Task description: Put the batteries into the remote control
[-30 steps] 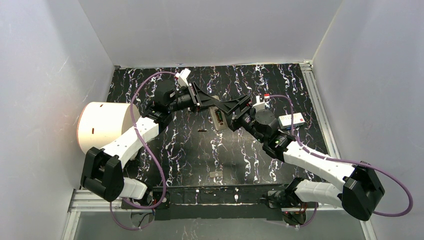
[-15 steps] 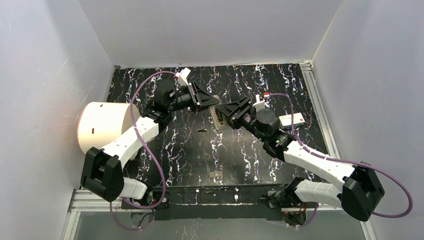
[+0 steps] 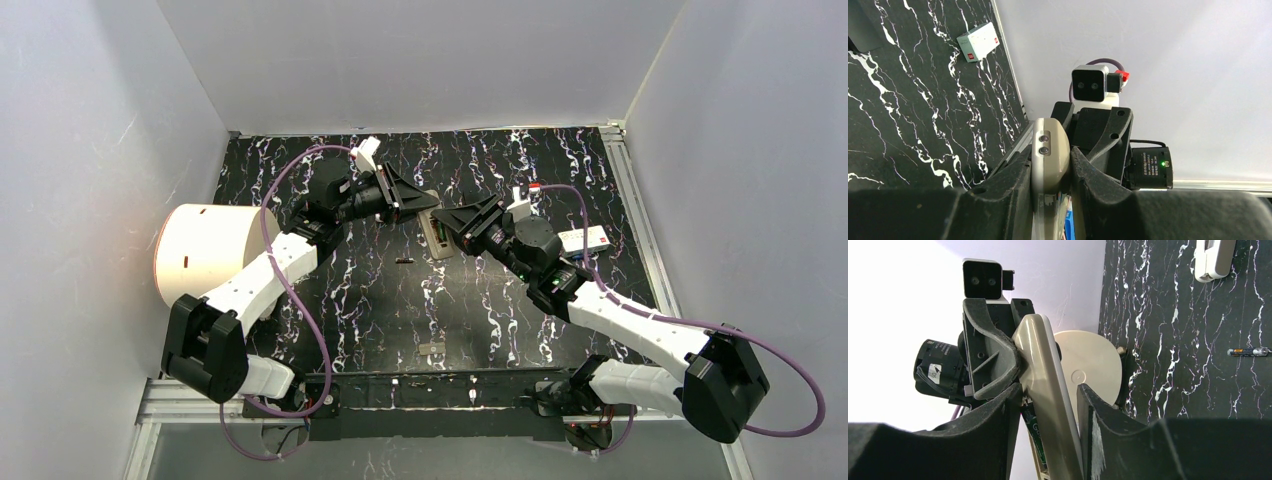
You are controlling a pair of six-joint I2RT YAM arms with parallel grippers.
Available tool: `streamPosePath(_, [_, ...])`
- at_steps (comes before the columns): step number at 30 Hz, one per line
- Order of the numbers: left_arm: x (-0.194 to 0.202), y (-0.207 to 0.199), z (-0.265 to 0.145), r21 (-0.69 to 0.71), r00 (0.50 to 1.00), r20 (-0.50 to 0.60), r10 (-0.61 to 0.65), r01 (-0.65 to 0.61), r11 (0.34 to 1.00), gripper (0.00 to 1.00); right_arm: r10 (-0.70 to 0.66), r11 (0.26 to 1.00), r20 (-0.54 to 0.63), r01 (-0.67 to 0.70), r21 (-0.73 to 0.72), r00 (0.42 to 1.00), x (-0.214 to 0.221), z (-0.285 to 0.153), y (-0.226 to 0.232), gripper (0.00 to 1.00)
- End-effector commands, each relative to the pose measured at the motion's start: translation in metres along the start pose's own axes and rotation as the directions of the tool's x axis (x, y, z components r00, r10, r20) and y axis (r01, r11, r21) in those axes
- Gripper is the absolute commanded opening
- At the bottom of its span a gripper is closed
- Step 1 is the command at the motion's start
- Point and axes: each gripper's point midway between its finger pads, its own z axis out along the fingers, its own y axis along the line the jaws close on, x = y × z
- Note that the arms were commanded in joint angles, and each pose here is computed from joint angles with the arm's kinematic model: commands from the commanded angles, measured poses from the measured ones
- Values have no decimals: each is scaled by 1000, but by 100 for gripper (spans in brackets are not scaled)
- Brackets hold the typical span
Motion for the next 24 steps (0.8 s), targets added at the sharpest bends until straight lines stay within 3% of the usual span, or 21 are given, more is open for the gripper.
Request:
streamPosePath(1, [-5, -23, 0, 46, 1000, -3, 16, -16, 999, 0, -18, 998, -3, 18, -66, 1000, -2, -3, 16, 49])
streamPosePath(11, [-2, -27, -2, 59, 1000, -20, 18, -17, 998, 0, -119, 985, -39, 113, -128, 992, 5, -1, 25, 50])
streamPosePath(24, [8, -19, -9, 39, 998, -48, 39, -37, 999, 0, -262, 957, -64, 250, -148, 963, 3, -2, 34, 77])
